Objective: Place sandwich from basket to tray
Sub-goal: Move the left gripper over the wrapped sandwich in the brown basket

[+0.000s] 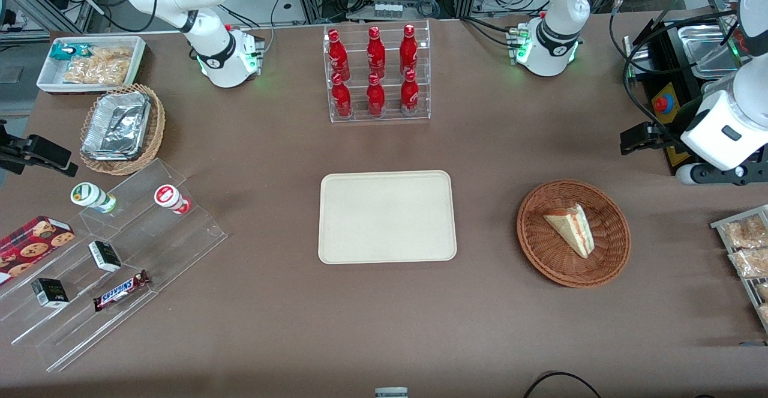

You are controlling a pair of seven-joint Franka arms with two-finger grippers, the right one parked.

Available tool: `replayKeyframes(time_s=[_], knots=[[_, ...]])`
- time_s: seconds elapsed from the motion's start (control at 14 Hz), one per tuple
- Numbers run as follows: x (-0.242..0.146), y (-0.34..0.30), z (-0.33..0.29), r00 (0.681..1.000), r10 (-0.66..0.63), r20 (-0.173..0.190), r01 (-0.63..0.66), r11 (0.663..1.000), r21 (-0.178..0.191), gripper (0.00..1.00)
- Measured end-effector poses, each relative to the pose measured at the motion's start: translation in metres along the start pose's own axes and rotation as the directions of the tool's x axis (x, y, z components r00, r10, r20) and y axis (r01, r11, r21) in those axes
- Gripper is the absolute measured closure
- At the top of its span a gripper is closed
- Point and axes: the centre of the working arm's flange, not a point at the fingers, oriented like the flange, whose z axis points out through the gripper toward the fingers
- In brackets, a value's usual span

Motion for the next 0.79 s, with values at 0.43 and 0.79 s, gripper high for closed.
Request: replayKeyframes(time_s=[0.43, 0.79], knots=[[0.011, -0.005, 0.044, 0.998, -0.012, 0.065, 0.011, 1.000, 0.008, 0.00], [0.034, -0.011, 0.133, 0.998, -0.026, 0.057, 0.026, 1.000, 0.007, 0.00]])
